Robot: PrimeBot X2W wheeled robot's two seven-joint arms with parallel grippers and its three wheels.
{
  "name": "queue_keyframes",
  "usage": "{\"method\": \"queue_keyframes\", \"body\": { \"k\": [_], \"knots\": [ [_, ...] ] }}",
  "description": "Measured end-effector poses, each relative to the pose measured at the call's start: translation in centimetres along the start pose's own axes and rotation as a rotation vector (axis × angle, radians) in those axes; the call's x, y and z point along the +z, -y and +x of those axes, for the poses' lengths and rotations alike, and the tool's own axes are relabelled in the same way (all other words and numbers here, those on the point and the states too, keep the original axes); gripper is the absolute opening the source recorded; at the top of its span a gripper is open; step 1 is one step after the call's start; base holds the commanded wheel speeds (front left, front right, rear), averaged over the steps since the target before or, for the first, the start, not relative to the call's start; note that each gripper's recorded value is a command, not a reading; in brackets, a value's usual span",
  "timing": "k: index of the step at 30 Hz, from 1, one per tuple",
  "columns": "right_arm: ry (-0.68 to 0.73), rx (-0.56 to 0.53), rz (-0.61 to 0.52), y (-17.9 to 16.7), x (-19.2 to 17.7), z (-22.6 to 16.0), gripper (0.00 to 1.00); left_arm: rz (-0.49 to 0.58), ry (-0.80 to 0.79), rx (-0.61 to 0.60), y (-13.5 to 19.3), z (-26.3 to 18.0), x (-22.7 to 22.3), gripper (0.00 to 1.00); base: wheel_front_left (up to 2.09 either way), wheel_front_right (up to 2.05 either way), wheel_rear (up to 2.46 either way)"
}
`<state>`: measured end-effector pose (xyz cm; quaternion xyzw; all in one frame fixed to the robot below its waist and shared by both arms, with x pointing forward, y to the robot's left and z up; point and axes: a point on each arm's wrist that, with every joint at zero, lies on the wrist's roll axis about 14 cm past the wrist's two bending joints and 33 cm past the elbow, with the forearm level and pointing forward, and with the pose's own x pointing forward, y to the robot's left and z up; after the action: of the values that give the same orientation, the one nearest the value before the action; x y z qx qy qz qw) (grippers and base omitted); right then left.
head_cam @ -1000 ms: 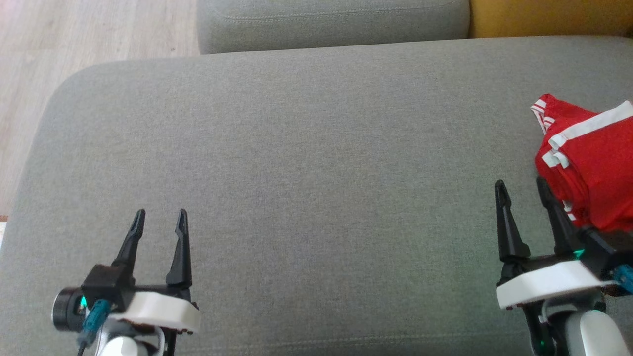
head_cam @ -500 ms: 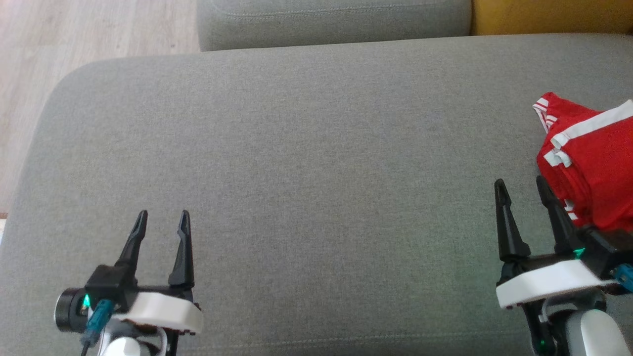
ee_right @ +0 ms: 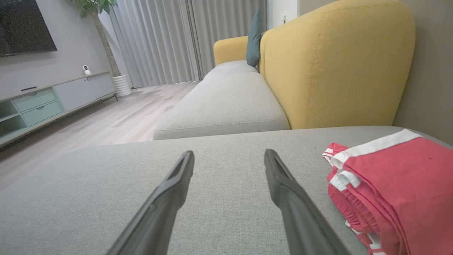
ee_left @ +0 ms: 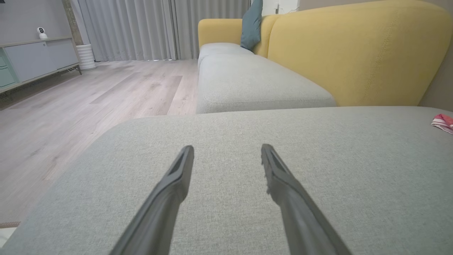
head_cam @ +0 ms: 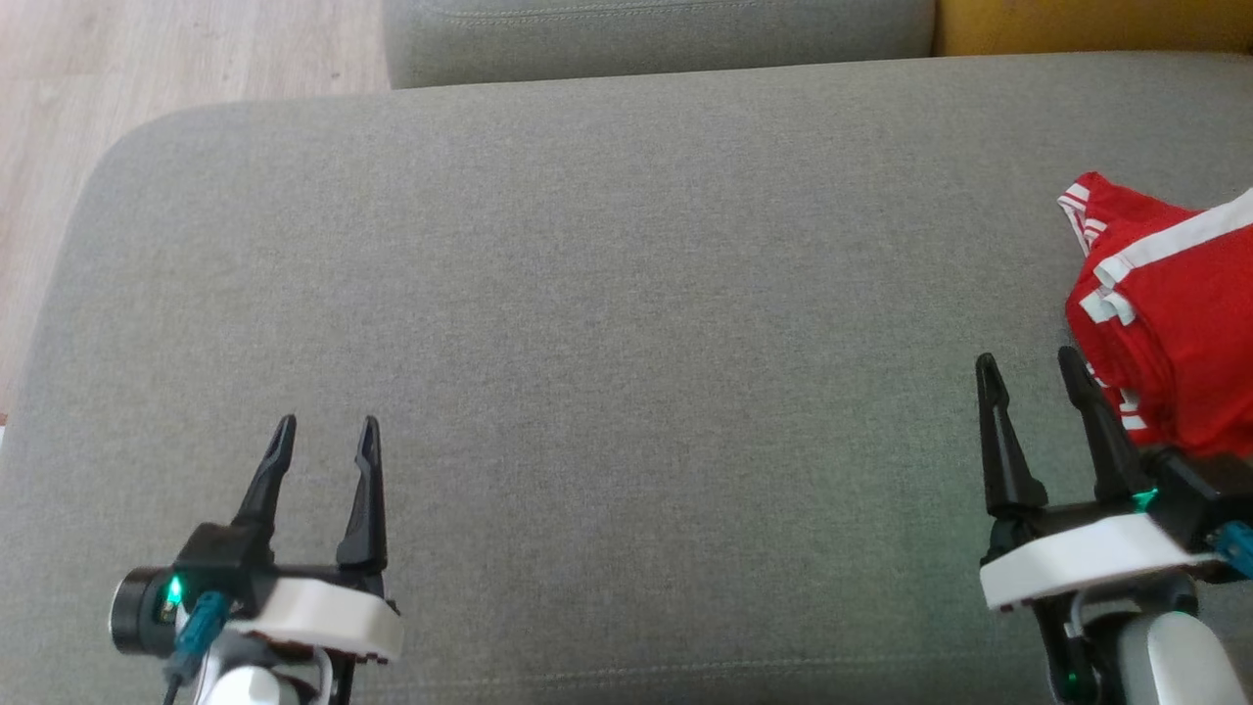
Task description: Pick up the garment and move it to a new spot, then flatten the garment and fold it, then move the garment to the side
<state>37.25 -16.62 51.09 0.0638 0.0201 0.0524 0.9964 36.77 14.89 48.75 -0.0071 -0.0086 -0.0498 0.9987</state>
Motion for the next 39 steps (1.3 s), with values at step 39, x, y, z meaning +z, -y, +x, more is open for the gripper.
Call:
{"method": "queue_keyframes", "body": {
  "k": [39],
  "knots": [
    [-0.091, -0.049, 0.399, 0.7, -3.9, -1.2, 0.00, -0.393, -0.181, 0.104, -1.3, -1.7, -4.3, 0.00, 0.00, 0.00, 0.00]
  ]
}}
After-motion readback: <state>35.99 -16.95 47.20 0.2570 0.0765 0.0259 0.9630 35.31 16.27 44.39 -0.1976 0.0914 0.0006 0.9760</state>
